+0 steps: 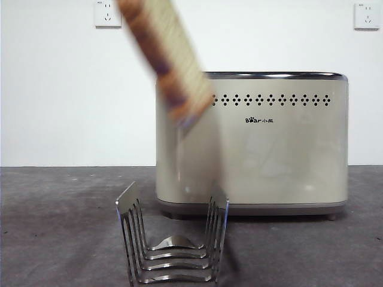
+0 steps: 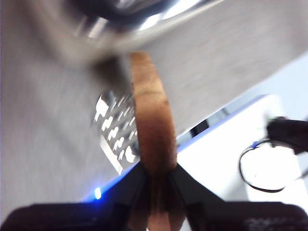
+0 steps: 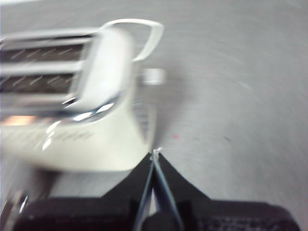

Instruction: Pick up a slice of bread from the rack,put the bread on the toaster,press the button

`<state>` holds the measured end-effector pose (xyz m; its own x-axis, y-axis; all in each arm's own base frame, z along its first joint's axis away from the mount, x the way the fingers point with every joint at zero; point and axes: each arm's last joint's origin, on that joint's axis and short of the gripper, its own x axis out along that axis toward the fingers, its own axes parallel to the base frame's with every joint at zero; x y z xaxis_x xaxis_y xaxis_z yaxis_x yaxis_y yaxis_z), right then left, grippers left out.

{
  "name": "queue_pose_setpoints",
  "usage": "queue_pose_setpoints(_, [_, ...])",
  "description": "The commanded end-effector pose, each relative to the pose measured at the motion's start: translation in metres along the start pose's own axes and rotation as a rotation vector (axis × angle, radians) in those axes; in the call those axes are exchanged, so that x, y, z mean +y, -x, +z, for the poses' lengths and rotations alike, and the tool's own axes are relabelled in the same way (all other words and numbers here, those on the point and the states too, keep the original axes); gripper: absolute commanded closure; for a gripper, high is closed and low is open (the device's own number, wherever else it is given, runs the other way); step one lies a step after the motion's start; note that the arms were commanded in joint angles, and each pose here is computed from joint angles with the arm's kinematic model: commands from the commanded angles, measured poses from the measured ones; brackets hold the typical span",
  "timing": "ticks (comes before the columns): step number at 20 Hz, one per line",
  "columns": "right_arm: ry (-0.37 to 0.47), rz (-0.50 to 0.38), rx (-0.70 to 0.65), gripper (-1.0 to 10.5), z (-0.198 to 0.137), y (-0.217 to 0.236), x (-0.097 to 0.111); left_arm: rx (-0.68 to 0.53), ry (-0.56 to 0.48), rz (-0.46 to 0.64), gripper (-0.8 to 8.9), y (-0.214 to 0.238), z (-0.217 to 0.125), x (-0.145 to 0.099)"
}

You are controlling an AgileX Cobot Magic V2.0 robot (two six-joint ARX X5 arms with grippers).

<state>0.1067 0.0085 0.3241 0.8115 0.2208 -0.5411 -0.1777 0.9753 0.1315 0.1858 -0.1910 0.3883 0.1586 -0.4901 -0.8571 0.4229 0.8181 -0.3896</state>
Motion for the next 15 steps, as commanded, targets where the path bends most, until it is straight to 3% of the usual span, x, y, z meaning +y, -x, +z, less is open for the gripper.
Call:
queue_pose_setpoints(1, [0.197, 0.099, -0.014, 9.5, 0.001, 0.001, 0.003, -0.042, -0.198, -0.036, 8.22, 0.020, 0.002, -0.006])
queue_pose_setpoints(8, [0.363, 0.366, -0.056, 9.5, 0.000, 0.003, 0.011, -0.185, -0.595, -0.048, 8.22, 0.058, 0.006, -0.019])
queue_pose_setpoints(11, [0.407, 0.468, -0.064, 9.5, -0.003, 0.004, 0.013, -0.263, -0.728, 0.041, 8.22, 0.070, 0.010, -0.022])
queue_pose_setpoints(15, [0.423, 0.535, -0.059, 9.5, -0.005, 0.005, 0.015, -0.346, -0.855, 0.157, 8.22, 0.075, 0.017, -0.023])
